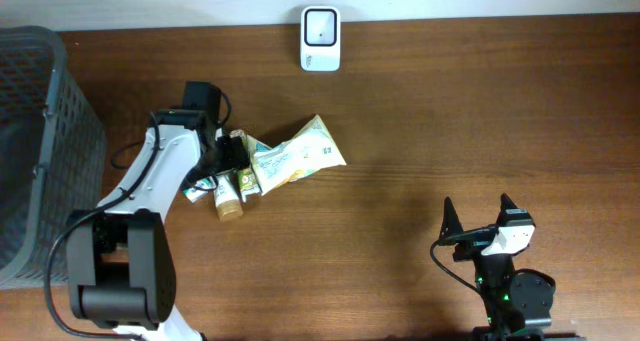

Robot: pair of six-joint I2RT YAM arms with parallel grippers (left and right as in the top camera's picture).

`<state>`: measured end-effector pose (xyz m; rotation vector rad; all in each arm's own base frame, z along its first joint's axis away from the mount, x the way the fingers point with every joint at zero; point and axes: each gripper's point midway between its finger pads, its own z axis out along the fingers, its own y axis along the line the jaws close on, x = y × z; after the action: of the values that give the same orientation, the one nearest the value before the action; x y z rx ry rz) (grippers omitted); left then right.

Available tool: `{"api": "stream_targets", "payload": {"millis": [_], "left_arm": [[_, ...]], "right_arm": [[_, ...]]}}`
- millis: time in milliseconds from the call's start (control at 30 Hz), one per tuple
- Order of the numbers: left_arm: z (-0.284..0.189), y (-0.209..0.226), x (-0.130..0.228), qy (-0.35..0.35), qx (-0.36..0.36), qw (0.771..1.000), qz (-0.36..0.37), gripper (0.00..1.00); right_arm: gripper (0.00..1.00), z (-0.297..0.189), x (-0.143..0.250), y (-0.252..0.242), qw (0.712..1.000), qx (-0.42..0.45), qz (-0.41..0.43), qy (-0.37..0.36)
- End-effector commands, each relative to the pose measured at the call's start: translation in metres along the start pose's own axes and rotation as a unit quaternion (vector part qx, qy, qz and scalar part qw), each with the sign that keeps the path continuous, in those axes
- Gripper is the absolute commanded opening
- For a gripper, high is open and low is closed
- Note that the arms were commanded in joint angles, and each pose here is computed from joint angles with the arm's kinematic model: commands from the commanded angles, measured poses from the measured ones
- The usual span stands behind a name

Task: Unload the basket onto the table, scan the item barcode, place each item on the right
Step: 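Place the white conditioner tube on the table beside the items, then move the left arm aside and reach the right gripper to the snack bag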

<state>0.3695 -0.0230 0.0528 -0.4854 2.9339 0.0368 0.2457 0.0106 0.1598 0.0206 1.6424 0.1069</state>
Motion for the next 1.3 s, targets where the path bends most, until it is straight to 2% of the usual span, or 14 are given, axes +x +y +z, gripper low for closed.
{"api": "stream_targets", "payload": {"millis": [0,133,300,600,667,733,800,867,1067,1167,1267], "left_arm": [[-0.054,-0.011,-0.040,-0.078,0.029,0.996,0.030,0.95],[-0.146,-0.010,-0.074,-0.204,0.042,0.976,0.057,0.99],[-0.199,0.023,-0.090,-0.300,-0.019,0.953,0.020,0.99],[-0.200,0.062,-0.100,-0.304,-0.042,0.952,-0.016,0.99],[-0.195,0.058,-0.100,-0.286,0.009,0.957,0.052,0.99],[-0.194,0.052,-0.099,-0.279,0.064,0.953,0.103,0.99],[-0.196,0.054,-0.099,-0.277,0.101,0.947,0.126,0.99],[-0.194,0.062,-0.099,-0.274,0.098,0.949,0.117,0.99],[-0.191,0.063,-0.093,-0.262,0.098,0.953,0.116,0.99],[-0.191,0.063,-0.093,-0.262,0.098,0.953,0.116,0.99],[-0.191,0.063,-0.093,-0.262,0.098,0.953,0.116,0.99]], "right_arm": [[0.99,0.000,0.003,0.001,1.000,-0.004,0.001,0.001],[0.99,0.000,0.003,0.001,1.000,-0.004,0.001,0.001],[0.99,0.000,0.003,0.001,1.000,-0.004,0.001,0.001],[0.99,0.000,0.003,-0.001,1.000,0.003,0.001,0.001],[0.99,0.000,0.002,-0.014,0.999,0.041,0.001,-0.002],[0.99,0.000,0.002,-0.014,0.999,0.041,0.001,-0.002],[0.99,0.000,0.002,-0.014,0.999,0.041,0.001,-0.001],[0.99,0.000,0.002,-0.014,0.999,0.041,0.001,-0.002],[0.99,-0.005,-0.018,0.040,0.993,-0.114,-0.002,-0.031],[0.99,-0.015,-0.050,0.066,0.982,-0.186,0.013,-0.035],[0.99,-0.021,-0.101,0.099,0.960,-0.279,0.009,-0.020]]}}
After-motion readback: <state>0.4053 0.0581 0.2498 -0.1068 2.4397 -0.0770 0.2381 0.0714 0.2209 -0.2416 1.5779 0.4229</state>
